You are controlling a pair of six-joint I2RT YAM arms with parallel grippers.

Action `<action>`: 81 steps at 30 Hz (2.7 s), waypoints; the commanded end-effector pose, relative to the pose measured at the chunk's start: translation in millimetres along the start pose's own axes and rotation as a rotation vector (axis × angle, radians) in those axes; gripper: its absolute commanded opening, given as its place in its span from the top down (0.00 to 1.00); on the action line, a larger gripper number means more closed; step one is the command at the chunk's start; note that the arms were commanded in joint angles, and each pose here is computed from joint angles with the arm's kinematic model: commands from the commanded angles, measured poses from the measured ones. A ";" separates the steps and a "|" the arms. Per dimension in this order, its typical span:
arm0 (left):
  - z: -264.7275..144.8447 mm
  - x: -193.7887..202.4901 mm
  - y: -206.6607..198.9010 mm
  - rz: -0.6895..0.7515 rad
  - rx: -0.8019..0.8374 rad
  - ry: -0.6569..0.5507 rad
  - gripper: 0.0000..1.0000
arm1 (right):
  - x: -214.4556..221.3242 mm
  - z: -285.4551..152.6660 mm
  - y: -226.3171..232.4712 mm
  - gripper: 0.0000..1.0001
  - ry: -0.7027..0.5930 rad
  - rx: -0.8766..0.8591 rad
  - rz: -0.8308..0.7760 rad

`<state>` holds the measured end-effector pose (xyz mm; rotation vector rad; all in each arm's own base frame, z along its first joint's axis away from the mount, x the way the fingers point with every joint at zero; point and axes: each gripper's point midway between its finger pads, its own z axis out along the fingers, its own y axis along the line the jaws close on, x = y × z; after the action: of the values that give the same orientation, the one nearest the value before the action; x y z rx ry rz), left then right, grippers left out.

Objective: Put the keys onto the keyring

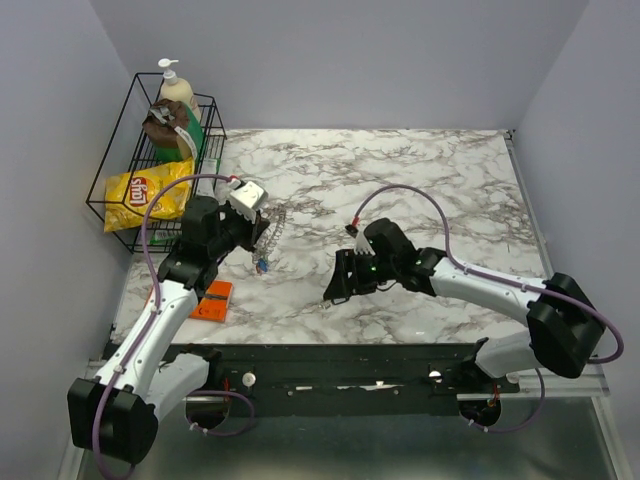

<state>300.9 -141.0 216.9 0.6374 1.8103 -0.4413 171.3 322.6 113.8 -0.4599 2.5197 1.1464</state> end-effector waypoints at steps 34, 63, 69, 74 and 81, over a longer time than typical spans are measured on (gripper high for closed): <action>-18.5 -43.6 -14.3 0.056 0.041 -0.232 1.00 | 23.4 71.2 -74.1 0.64 -0.067 0.182 0.535; -19.9 -41.6 -21.0 0.089 0.079 -0.227 1.00 | -16.7 45.8 -88.7 1.00 -0.266 0.282 0.314; -24.9 -44.5 -29.5 0.125 0.123 -0.236 1.00 | -33.0 24.5 -63.9 1.00 -0.290 0.211 0.073; -27.2 -41.6 -42.4 0.136 0.196 -0.222 1.00 | -40.5 7.4 -40.8 1.00 -0.290 0.138 -0.137; -31.3 -44.0 -60.7 0.192 0.290 -0.213 1.00 | -48.8 -24.6 1.3 1.00 -0.332 -0.010 -0.424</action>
<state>263.2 -166.6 242.3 0.8094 1.5925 -0.5918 221.0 310.7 123.9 -0.4535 2.1713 0.9586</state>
